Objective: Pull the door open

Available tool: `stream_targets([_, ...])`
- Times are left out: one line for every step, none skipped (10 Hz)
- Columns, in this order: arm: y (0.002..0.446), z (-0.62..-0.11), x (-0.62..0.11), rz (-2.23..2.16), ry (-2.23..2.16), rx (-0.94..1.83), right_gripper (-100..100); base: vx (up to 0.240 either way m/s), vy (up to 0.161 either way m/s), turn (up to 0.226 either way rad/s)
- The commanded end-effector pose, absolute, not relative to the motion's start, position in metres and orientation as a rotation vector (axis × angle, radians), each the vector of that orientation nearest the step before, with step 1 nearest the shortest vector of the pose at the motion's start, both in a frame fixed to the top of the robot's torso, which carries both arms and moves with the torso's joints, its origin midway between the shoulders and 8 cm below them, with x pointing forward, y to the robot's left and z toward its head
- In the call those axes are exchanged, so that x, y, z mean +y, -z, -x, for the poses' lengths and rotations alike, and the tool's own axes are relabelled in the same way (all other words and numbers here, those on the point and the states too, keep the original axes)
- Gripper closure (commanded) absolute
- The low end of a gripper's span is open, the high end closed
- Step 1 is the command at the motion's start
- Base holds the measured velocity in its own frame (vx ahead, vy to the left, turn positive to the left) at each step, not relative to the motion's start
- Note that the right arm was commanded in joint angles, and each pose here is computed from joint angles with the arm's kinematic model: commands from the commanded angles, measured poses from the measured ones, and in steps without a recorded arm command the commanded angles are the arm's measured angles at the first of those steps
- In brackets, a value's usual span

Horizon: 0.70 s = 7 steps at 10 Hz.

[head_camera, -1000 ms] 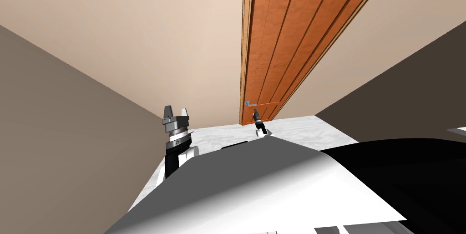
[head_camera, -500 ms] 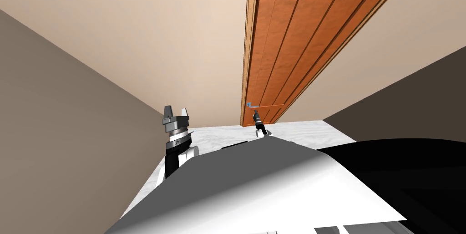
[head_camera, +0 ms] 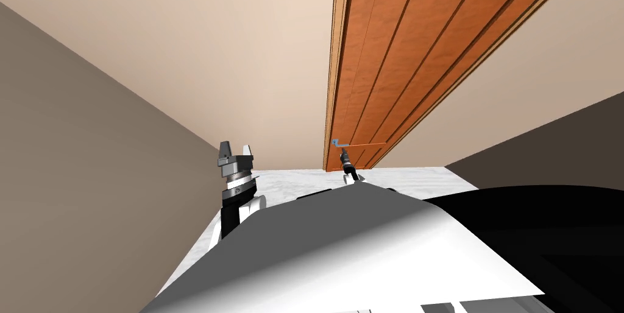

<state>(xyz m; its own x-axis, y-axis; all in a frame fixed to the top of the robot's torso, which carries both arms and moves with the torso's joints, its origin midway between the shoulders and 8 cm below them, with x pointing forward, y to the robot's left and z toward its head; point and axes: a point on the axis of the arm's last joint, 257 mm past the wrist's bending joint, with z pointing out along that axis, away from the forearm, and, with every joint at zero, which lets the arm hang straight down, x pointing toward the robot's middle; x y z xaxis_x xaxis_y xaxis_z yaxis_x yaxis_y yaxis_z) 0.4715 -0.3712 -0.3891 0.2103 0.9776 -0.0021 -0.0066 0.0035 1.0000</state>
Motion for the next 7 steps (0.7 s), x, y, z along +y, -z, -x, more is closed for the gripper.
stream_targets([0.391,-0.465,-0.385,-1.305,-1.043,1.036,-100,0.172,0.002,0.142])
stream_targets([0.392,-0.458,-0.399,-1.312,-1.031,1.025,-100,0.183,0.024,0.137])
stream_targets([0.393,-0.450,-0.413,-1.319,-1.020,1.013,-100,0.186,0.010,0.149])
stream_targets([0.393,-0.443,-0.426,-1.325,-1.009,1.002,-100,0.201,-0.002,0.158])
stream_targets([0.393,-0.437,-0.437,-1.329,-1.000,0.993,-100,0.189,0.013,0.119])
stream_targets([0.393,-0.431,-0.447,-1.333,-0.991,0.984,-100,0.194,-0.010,0.102])
stream_targets([0.393,-0.431,-0.447,-1.333,-0.991,0.984,-100,0.141,-0.027,0.046])
